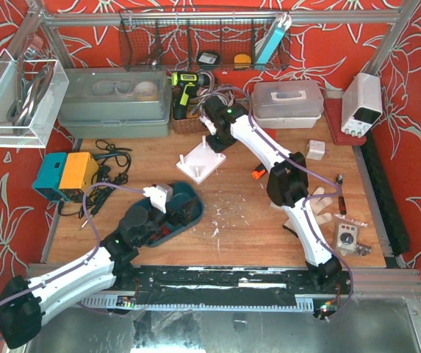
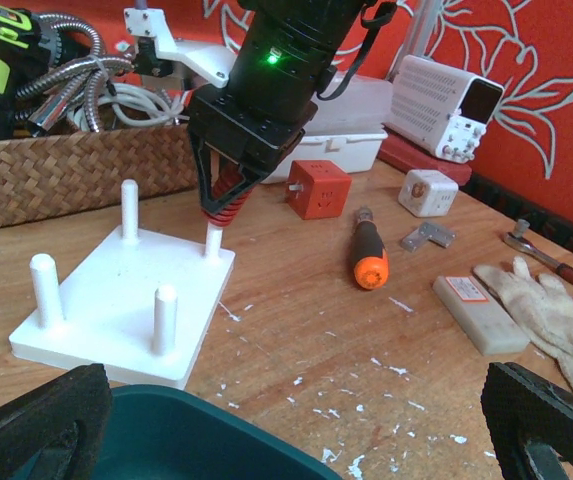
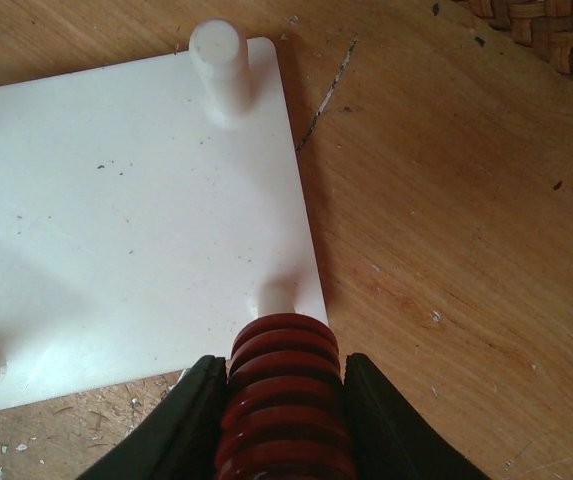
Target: Install the large spring
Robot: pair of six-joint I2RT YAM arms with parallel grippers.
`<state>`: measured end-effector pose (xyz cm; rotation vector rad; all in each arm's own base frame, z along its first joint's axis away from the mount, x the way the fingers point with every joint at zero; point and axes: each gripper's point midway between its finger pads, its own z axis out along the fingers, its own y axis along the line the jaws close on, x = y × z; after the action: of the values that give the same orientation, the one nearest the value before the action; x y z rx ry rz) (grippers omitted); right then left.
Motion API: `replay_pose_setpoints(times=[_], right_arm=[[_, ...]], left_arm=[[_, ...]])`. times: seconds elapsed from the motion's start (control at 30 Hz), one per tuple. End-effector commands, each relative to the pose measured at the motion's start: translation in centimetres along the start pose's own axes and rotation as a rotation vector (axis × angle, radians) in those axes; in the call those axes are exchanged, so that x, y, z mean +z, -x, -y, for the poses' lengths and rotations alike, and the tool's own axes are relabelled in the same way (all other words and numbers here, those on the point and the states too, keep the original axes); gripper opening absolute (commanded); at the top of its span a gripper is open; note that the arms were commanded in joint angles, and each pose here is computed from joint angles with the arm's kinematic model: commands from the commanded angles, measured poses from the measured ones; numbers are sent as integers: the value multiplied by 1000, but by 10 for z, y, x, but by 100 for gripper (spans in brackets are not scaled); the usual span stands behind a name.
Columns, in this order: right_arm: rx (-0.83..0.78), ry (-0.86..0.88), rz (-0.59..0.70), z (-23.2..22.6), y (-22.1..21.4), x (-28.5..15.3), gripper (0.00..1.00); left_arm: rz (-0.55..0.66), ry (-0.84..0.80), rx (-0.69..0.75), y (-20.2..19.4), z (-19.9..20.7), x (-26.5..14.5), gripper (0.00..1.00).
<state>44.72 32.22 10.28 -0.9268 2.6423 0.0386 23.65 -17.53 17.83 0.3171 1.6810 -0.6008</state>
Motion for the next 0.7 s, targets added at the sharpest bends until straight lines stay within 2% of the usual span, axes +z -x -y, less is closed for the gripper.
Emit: replay_pose_setpoints(times=[0.0,0.3,0.67], right_arm=[[-18,6,-103,2,-22,18,25],[-19,-11,-46,6,-6,7,44],[-10,-14,49,10,14,-30,52]], left_arm=[[24,-4,4,8,2,-1,100],[25,3,7,8,1,-1,100],[27,17,5,9,-1,-1,100]])
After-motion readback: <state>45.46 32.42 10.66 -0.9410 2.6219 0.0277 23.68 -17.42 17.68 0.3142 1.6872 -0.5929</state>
